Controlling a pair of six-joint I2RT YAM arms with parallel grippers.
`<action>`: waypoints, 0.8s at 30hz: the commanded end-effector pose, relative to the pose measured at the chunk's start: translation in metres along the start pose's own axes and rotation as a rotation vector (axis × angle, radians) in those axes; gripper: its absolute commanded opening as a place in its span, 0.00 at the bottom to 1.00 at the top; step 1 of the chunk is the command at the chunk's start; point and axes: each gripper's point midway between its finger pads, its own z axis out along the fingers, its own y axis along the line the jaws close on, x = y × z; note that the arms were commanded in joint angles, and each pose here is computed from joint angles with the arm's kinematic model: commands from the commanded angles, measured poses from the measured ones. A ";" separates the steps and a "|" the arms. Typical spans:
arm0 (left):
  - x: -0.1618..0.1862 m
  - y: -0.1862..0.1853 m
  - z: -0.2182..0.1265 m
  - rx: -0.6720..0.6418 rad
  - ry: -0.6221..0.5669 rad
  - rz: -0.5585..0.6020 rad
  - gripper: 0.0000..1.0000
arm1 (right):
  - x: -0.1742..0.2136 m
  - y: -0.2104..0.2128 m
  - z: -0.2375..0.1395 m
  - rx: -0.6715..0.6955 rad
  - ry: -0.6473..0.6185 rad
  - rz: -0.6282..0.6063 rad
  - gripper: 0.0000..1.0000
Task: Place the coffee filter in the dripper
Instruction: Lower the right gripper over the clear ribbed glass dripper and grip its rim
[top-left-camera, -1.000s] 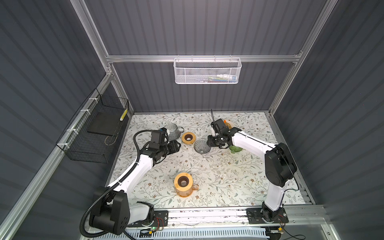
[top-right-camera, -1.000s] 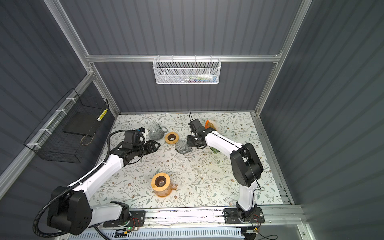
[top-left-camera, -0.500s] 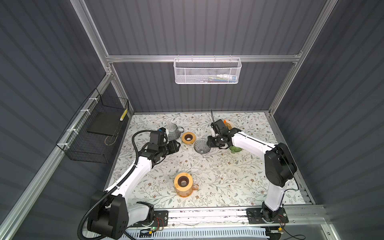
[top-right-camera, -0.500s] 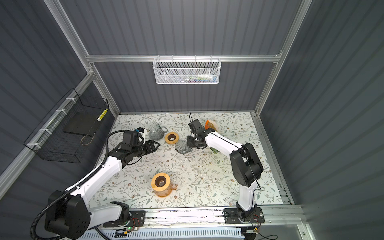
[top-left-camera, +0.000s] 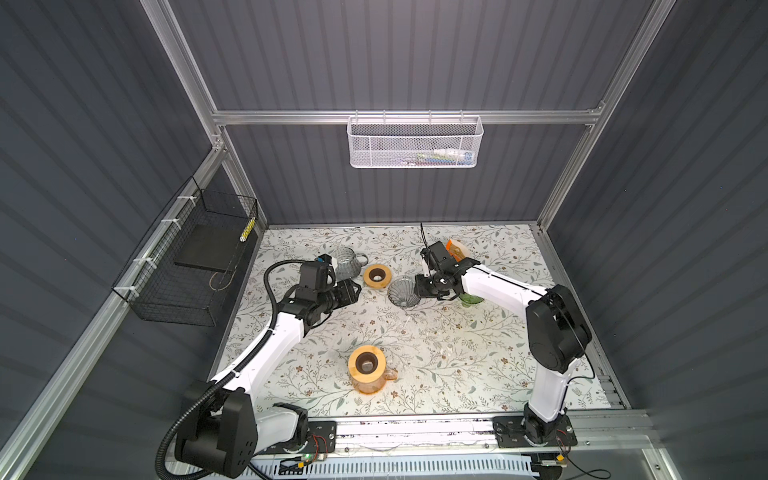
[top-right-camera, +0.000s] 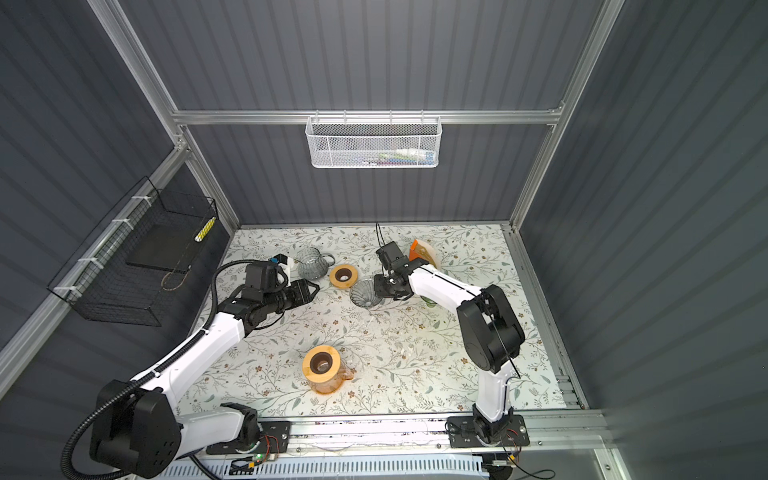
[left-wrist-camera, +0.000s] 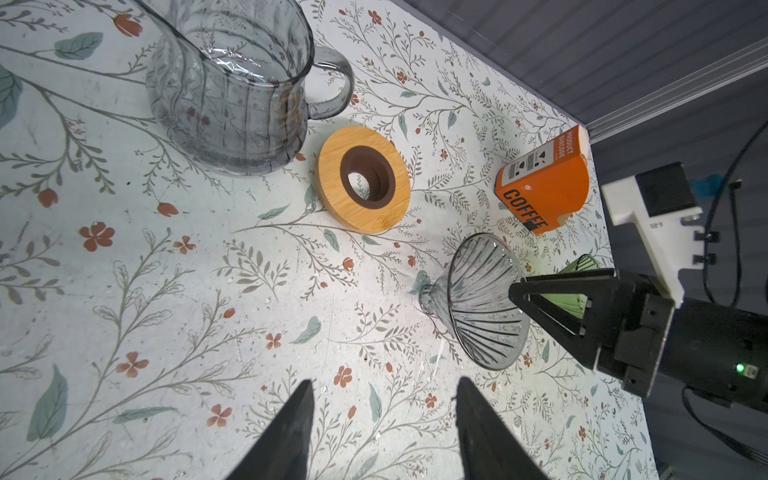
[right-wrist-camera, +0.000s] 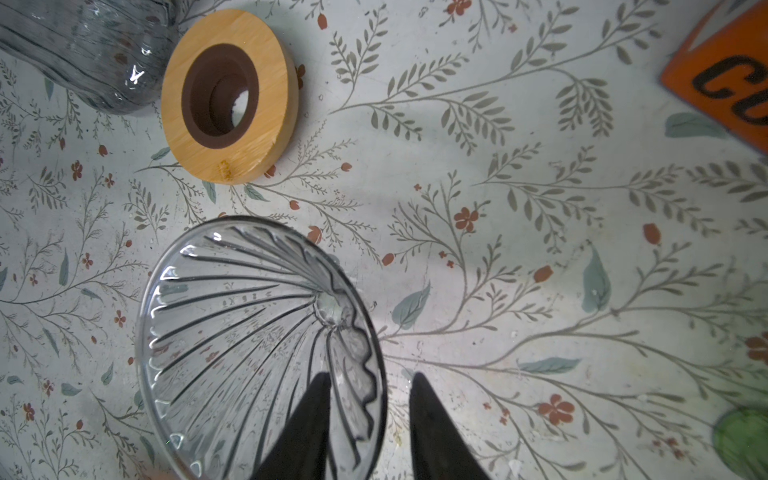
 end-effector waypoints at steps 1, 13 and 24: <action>0.007 0.002 0.004 0.001 0.018 -0.007 0.55 | 0.004 0.000 0.007 0.012 0.016 0.001 0.34; 0.007 0.002 0.004 -0.002 0.019 -0.004 0.55 | 0.002 0.002 0.011 0.014 0.019 -0.004 0.32; 0.007 0.003 0.005 -0.005 0.021 -0.001 0.55 | 0.001 0.002 0.016 0.017 0.023 -0.005 0.27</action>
